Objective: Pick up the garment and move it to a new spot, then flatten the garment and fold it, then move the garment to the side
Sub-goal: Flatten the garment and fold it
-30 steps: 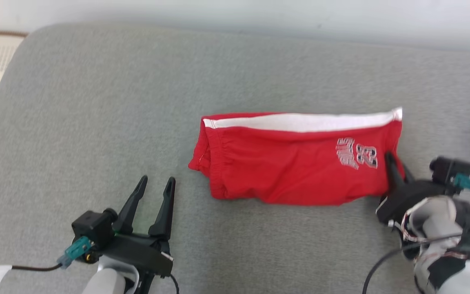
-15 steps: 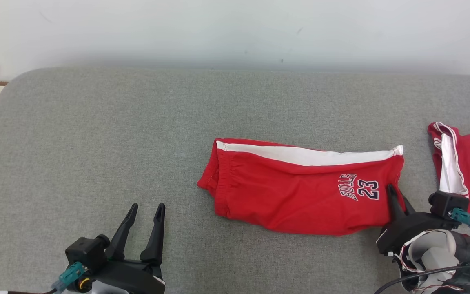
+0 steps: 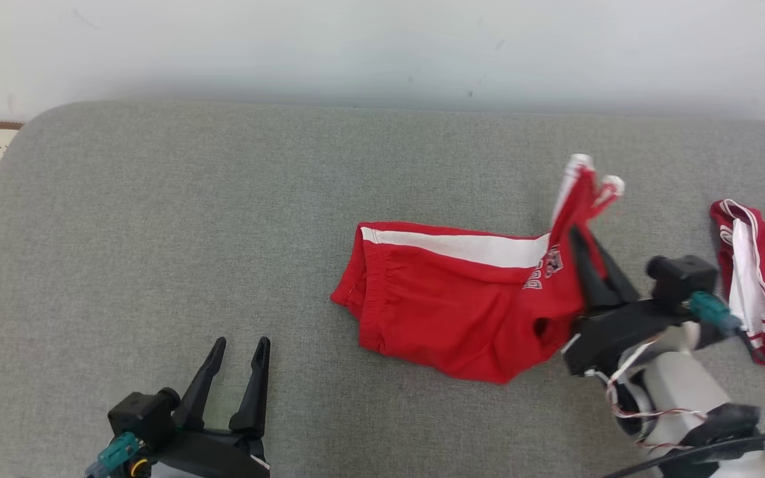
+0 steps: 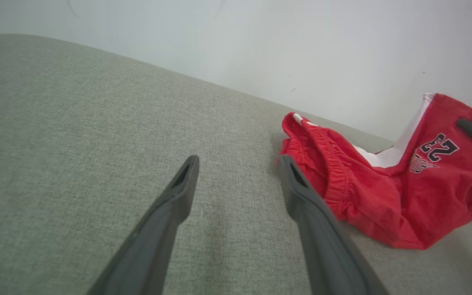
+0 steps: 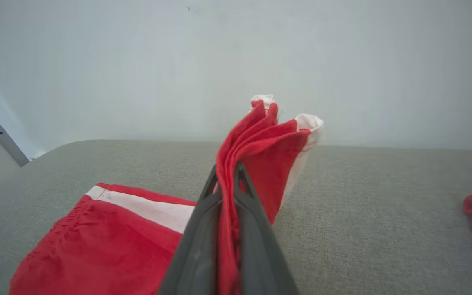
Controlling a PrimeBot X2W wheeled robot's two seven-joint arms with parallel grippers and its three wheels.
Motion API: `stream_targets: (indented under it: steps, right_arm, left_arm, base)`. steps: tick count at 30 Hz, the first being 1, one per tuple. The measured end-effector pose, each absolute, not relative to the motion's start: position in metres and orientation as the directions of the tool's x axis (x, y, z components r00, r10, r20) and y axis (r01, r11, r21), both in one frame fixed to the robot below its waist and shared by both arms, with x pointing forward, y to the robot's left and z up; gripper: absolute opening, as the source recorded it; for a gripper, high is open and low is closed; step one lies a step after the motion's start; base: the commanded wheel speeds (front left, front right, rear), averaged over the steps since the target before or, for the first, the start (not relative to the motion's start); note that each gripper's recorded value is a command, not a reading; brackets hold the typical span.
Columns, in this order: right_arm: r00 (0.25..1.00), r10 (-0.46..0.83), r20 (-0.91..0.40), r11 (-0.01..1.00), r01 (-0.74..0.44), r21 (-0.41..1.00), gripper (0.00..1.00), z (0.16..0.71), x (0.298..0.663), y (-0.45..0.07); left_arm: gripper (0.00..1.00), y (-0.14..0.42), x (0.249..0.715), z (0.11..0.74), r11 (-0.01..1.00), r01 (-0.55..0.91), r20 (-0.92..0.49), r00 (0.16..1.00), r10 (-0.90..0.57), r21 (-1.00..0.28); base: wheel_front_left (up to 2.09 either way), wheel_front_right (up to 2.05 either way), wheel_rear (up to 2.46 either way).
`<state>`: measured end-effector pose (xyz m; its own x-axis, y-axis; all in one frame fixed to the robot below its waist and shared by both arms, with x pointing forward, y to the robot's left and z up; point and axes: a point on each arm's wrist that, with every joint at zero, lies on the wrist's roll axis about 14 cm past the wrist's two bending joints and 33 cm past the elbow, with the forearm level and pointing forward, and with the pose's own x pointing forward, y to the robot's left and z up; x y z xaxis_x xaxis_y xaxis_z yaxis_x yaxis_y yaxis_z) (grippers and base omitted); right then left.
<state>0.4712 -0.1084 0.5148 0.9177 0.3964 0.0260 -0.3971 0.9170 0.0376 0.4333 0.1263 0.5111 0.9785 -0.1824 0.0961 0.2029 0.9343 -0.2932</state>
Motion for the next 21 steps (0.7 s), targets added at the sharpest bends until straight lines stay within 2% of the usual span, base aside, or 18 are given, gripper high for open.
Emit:
stream_targets:
  steps: [11,16,21]
  right_arm:
    - [0.76,0.65,-0.007,0.76,-0.649,0.033,0.0,0.504,0.443,-0.012]
    - [0.697,0.716,-0.039,0.698,-0.715,0.04,0.0,0.495,0.439,0.024]
    - [0.675,0.734,-0.071,0.679,-0.732,0.058,0.0,0.485,0.445,0.043]
  left_arm:
    - [1.0,0.135,0.427,0.507,0.935,0.178,0.083,0.984,-0.16,-0.306]
    - [1.0,0.144,0.421,0.506,0.938,0.156,0.078,0.987,-0.138,-0.309]
    - [1.0,0.157,0.414,0.507,0.942,0.124,0.078,0.991,-0.105,-0.311]
  base:
    - [0.0,0.0,0.0]
    - [0.0,0.0,0.0]
    - [0.0,0.0,0.0]
